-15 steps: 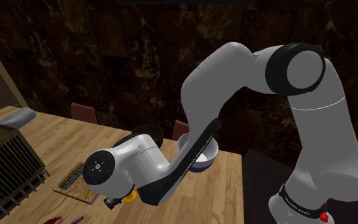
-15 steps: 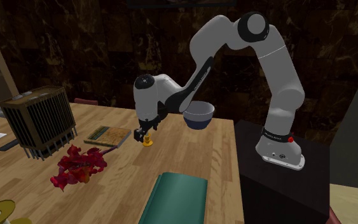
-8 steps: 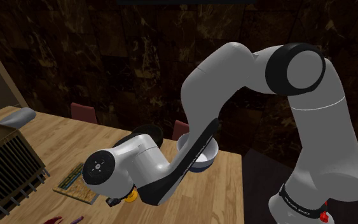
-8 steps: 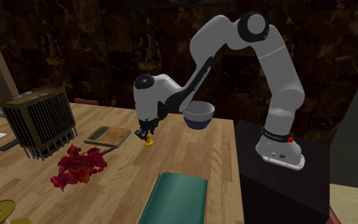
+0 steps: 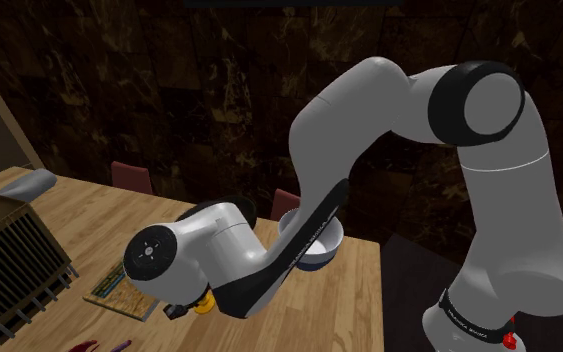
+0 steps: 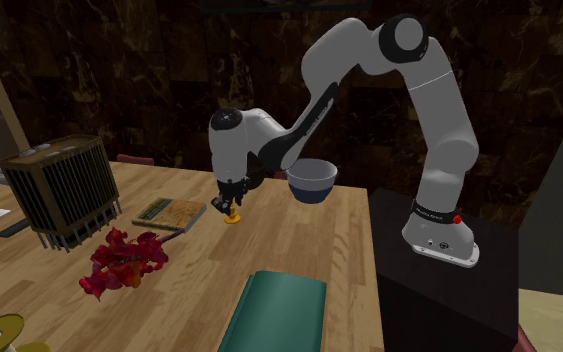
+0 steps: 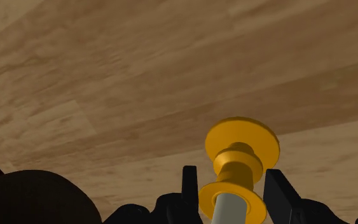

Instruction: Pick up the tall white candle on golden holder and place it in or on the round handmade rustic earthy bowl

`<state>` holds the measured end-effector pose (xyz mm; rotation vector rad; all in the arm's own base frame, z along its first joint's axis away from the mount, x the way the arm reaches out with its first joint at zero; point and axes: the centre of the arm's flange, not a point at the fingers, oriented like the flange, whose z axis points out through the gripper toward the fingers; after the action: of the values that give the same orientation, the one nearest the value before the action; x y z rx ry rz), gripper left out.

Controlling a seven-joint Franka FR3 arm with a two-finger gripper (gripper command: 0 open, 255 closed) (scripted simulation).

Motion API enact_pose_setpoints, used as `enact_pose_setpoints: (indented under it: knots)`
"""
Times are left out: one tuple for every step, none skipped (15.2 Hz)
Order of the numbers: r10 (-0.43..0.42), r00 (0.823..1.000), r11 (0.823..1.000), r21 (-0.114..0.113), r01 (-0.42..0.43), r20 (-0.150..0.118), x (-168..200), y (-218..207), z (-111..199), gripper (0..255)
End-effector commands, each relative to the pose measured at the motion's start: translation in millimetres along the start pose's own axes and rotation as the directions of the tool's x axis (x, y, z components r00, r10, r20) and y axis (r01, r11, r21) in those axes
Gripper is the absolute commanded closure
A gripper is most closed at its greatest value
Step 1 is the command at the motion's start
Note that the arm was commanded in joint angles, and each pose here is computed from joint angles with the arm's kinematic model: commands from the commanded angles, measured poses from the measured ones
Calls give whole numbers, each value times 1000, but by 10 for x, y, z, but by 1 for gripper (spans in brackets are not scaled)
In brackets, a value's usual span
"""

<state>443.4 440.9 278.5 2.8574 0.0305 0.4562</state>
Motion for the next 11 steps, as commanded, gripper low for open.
enact_pose_setpoints:
  knots:
    - [0, 1000, 1000, 0, 0, 0, 30, 26, -94, 255]
    - [0, 1000, 1000, 0, 0, 0, 46, 39, -142, 255]
    - [0, 1000, 1000, 0, 0, 0, 62, 52, -191, 255]
    - [0, 1000, 1000, 0, 0, 0, 78, 65, -239, 255]
    - [0, 1000, 1000, 0, 0, 0, 94, 78, -288, 255]
    - [0, 1000, 1000, 0, 0, 0, 110, 91, -337, 255]
    - [0, 1000, 1000, 0, 0, 0, 126, 104, -385, 255]
    - [0, 1000, 1000, 0, 0, 0, 142, 117, -434, 255]
    - [0, 1000, 1000, 0, 0, 0, 158, 130, -482, 255]
    - [0, 1000, 1000, 0, 0, 0, 174, 143, -531, 255]
    - [0, 1000, 1000, 0, 0, 0, 190, 156, -580, 255]
